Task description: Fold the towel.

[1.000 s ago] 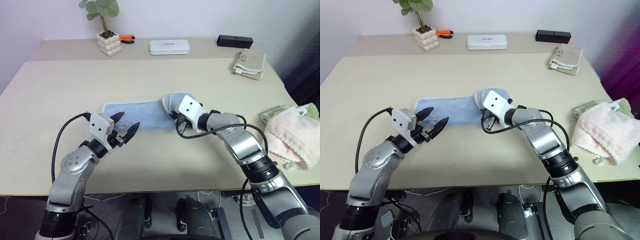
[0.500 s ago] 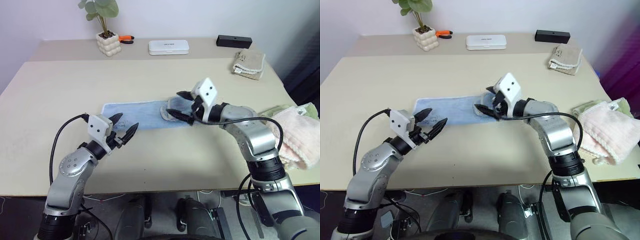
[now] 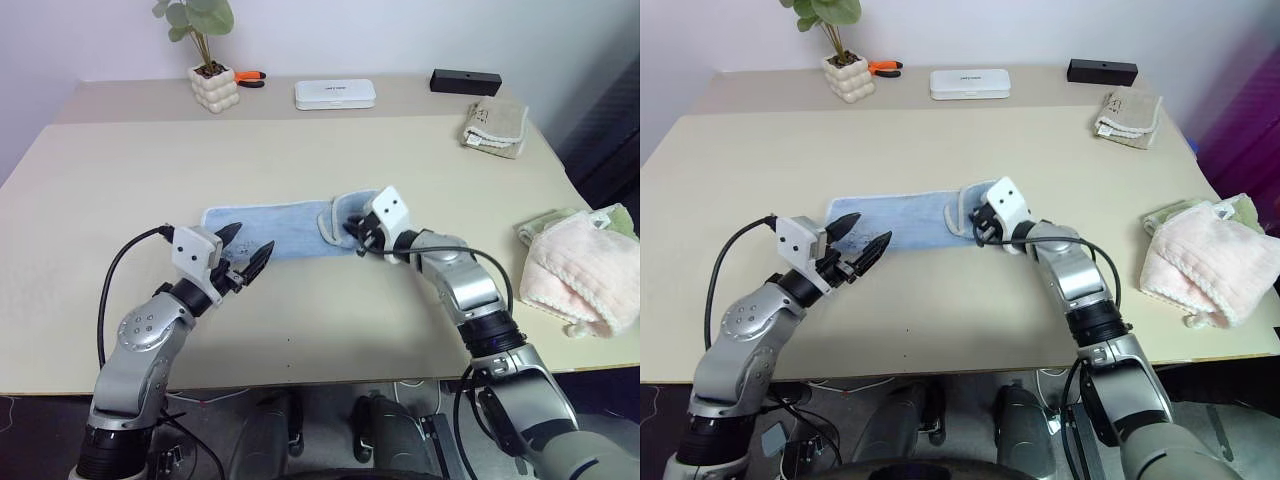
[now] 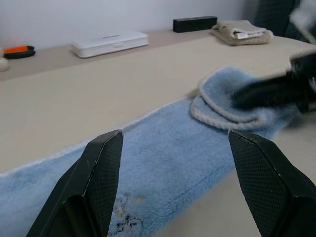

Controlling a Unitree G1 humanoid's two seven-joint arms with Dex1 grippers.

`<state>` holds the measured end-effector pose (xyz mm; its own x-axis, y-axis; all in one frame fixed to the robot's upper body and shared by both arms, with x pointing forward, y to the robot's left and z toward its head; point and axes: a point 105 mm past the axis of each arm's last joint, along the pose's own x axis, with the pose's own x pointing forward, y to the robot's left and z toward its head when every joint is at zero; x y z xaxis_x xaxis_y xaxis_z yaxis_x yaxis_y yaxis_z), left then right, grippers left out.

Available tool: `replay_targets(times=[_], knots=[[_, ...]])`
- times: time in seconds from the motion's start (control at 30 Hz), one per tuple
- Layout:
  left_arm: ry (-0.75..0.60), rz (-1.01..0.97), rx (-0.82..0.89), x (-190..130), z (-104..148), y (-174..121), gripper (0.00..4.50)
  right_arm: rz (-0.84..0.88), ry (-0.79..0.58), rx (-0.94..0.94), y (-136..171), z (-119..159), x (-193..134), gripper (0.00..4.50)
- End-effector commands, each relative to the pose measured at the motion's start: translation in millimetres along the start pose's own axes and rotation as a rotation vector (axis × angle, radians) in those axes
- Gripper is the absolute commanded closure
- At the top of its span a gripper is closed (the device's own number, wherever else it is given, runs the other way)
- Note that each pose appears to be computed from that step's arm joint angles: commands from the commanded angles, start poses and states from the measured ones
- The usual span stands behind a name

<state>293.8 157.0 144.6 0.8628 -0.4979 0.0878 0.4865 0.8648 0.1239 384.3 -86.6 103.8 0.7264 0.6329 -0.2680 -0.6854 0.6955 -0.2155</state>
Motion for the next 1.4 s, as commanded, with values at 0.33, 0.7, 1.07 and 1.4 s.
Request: replay_targets(times=[0.33, 0.7, 1.07, 1.4], knots=[[-0.06, 0.201, -0.055, -22, 13, 27, 1.05, 0.044, -0.272, -0.326, -5, 81, -16, 3.13], [0.125, 0.427, -0.508, -65, -38, 24, 0.0, 0.28, -0.39, -0.485, 34, 112, -26, 0.05], [0.005, 0.617, -0.98, -50, -43, 43, 0.0, 0.331, -0.381, -0.482, 53, 98, -19, 0.05], [0.017, 0.611, -1.138, -11, -45, 61, 2.4, 0.333, -0.381, -0.472, 62, 95, -20, 0.0]])
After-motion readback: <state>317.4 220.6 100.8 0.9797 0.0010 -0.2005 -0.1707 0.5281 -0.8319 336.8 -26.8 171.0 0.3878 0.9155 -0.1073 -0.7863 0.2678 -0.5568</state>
